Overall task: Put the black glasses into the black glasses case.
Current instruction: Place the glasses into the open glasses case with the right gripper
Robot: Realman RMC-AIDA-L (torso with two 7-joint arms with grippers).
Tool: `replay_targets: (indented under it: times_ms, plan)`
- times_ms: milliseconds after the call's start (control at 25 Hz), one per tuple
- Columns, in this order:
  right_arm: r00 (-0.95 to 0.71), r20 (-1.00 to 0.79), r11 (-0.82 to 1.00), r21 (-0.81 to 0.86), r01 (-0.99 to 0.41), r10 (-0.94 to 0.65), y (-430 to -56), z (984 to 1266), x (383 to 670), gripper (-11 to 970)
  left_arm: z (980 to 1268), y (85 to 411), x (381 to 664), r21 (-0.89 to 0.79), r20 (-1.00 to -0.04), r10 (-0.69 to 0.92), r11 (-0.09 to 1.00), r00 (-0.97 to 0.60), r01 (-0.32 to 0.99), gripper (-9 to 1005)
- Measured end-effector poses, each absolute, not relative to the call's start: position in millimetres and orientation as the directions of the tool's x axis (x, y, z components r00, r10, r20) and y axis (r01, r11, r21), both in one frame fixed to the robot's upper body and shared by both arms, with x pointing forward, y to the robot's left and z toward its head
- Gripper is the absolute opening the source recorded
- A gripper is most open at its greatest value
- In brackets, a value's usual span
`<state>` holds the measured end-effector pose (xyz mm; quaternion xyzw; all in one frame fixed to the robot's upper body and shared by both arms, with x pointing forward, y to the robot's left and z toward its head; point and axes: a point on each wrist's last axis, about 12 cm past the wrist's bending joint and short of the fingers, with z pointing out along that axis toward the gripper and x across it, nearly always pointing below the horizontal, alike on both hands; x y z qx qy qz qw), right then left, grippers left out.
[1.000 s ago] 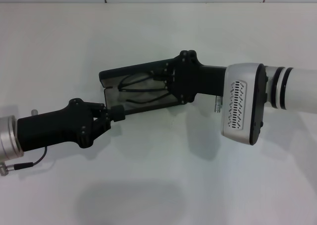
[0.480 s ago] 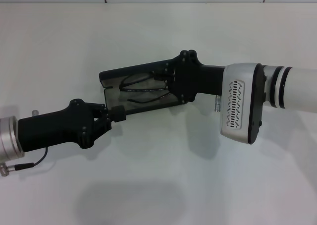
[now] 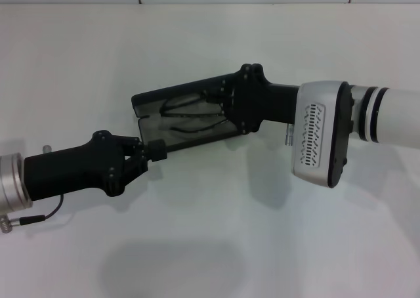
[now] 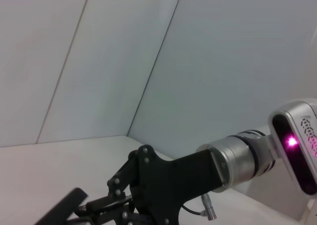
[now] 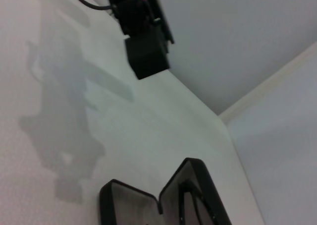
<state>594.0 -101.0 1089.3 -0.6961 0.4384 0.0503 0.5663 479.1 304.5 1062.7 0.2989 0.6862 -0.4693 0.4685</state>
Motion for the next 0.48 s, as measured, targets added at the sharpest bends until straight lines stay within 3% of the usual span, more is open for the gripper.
replay_targets:
  times_ms: [480]
  plan:
    - [0.612, -0.563, 0.018, -0.744, -0.668, -0.556, -99.8, 1087.6, 592.9, 113, 1062.1, 302.6, 478.9, -0.366, -0.923, -0.028, 0.376, -0.384, 0.851, 4]
